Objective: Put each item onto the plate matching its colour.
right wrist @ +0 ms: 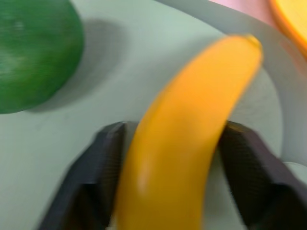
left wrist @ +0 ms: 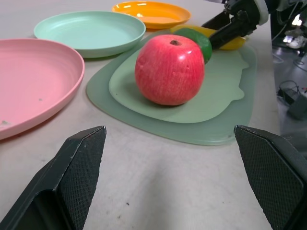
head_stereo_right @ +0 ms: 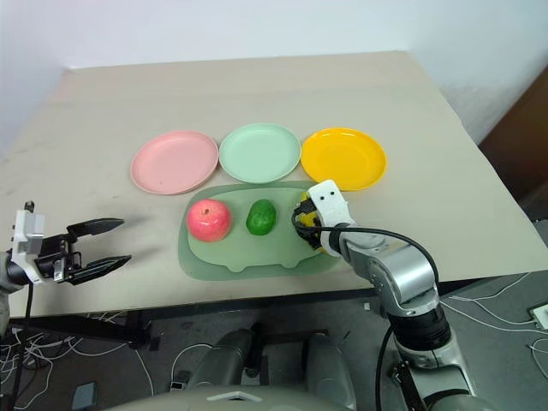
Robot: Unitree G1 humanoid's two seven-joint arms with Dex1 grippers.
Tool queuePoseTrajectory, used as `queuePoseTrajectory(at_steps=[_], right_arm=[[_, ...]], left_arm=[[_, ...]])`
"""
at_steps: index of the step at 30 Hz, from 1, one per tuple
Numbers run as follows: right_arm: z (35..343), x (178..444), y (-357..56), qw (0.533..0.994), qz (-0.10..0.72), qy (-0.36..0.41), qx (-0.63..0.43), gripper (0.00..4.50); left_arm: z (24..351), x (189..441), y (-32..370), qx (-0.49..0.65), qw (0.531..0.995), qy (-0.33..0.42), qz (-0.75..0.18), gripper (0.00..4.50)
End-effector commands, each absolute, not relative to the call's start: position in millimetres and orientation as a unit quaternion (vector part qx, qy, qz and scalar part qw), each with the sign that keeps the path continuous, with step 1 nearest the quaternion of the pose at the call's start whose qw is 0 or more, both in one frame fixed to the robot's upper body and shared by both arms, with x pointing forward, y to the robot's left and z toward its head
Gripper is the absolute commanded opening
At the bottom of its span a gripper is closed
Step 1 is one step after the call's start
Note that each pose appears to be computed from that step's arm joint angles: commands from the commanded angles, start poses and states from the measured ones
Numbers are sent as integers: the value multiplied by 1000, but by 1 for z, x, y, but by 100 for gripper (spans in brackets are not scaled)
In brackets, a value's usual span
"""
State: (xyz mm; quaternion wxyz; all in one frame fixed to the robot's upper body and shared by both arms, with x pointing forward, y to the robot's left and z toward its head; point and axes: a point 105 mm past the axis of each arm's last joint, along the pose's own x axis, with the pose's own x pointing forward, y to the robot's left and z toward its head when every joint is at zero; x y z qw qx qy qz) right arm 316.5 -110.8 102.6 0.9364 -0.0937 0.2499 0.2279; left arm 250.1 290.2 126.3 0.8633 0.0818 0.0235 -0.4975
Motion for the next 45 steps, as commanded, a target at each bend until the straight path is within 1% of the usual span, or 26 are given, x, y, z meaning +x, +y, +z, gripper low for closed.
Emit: queuePoseTrajectory(at_steps=[1,4,8,10,12,14,17,21,24,27,28,29,32,35,36,38,40,42,45], right_arm=[[97,316,-120,931,217,282,-84,179],[110,316,-122,927,233,284,-77,178],[150,329,-129,935,239,250,-72,178],[165,337,-131,940,239,236,-65,178],[179,350,-138,948,227,218,-52,178],[187,368,-149,957,202,203,-44,178],[183,390,-158,963,176,197,-48,178],[165,419,-169,969,135,196,-58,178],[158,433,-171,972,125,191,-54,178],[156,441,-172,974,121,184,-50,178],[157,442,-172,975,123,181,-50,213],[159,443,-171,975,128,174,-48,253],[166,443,-169,975,142,163,-43,351],[189,438,-161,974,184,128,-27,447],[193,437,-160,974,191,123,-24,447],[216,422,-146,962,257,93,-14,447],[238,395,-127,934,353,59,-8,447],[240,374,-115,910,412,51,-8,447],[226,351,-99,883,463,69,-16,447]], left_arm=[[132,251,290,94,861,17,-499,450],[131,250,291,93,862,18,-498,450],[131,250,292,93,863,20,-496,450],[131,250,292,93,863,20,-495,450],[132,250,291,92,864,20,-495,450],[132,250,292,91,865,20,-493,450],[131,251,293,91,866,21,-492,450],[130,252,291,90,866,19,-492,450],[130,252,289,89,866,17,-492,450],[130,250,290,89,867,17,-490,450],[129,249,290,89,868,18,-488,450],[128,248,291,88,869,19,-487,450],[128,247,292,88,870,20,-485,450],[128,247,292,88,871,21,-483,450],[128,247,292,88,871,21,-483,450],[128,248,292,89,871,20,-483,450],[129,249,292,90,870,19,-484,450],[128,249,292,91,870,20,-485,450],[128,249,292,91,869,21,-486,450]])
